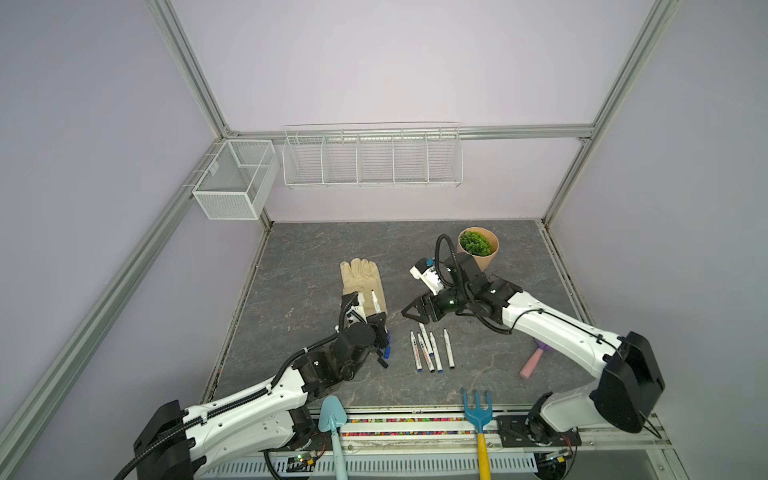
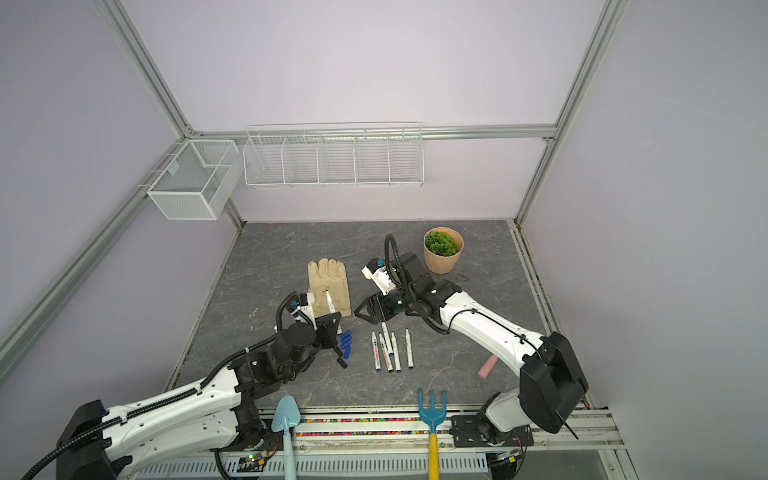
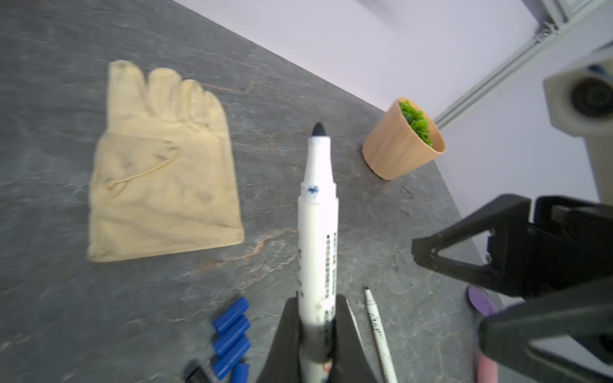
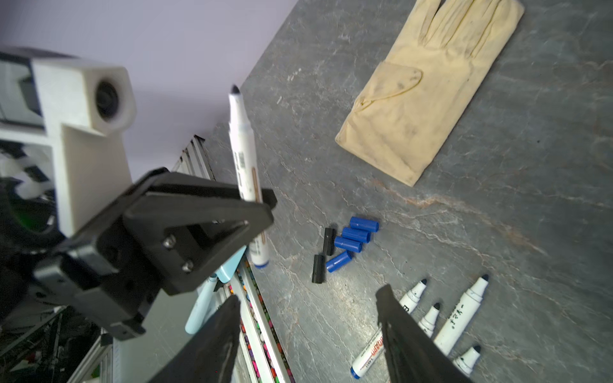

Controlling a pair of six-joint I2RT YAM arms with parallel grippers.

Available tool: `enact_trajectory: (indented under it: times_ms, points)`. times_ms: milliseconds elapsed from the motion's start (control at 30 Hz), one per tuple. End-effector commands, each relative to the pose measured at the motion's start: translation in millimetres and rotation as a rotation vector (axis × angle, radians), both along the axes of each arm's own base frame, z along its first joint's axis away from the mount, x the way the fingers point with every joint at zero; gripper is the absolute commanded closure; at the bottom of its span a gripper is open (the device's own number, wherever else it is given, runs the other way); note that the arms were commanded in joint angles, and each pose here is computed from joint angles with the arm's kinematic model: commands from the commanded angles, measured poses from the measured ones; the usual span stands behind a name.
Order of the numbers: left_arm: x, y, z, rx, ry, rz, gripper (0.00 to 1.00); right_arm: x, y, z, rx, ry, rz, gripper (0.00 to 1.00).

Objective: Insert the pens into the pen caps
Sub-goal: 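Move the right gripper over the blue caps and lower onto one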

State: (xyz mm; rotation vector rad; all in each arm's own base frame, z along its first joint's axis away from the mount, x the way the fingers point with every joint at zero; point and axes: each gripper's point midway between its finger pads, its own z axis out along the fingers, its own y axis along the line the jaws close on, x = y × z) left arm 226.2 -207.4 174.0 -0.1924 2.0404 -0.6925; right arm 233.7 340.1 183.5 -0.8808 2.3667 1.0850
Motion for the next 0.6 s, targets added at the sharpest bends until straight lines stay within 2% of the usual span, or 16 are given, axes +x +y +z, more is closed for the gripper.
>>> enact_trajectory:
  times_ms: [0,133,267,367,433,567]
  points:
    - [-4.4,50.2,-14.9,-0.011,0.031,0.195,1.0,-12.8,9.5,-36.8,-0.16,-0.014,0.059,0.32]
    - [-13.0,82.2,-17.2,0.016,0.026,0.262,1.0,-25.5,27.0,-70.2,-0.322,0.008,0.133,0.33]
    - [-17.4,94.5,-15.7,0.033,0.013,0.274,1.0,-40.6,28.6,-112.3,-0.498,0.017,0.195,0.33]
    - [-17.5,94.7,-17.6,0.045,0.006,0.267,1.0,-39.1,19.1,-137.4,-0.617,0.009,0.176,0.33]
    - [-16.6,93.6,-20.8,0.056,0.01,0.268,1.0,-34.4,15.1,-146.0,-0.662,-0.003,0.16,0.33]
    - [-14.2,84.5,-22.0,0.045,0.022,0.252,1.0,-31.2,19.1,-149.0,-0.668,-0.023,0.185,0.32]
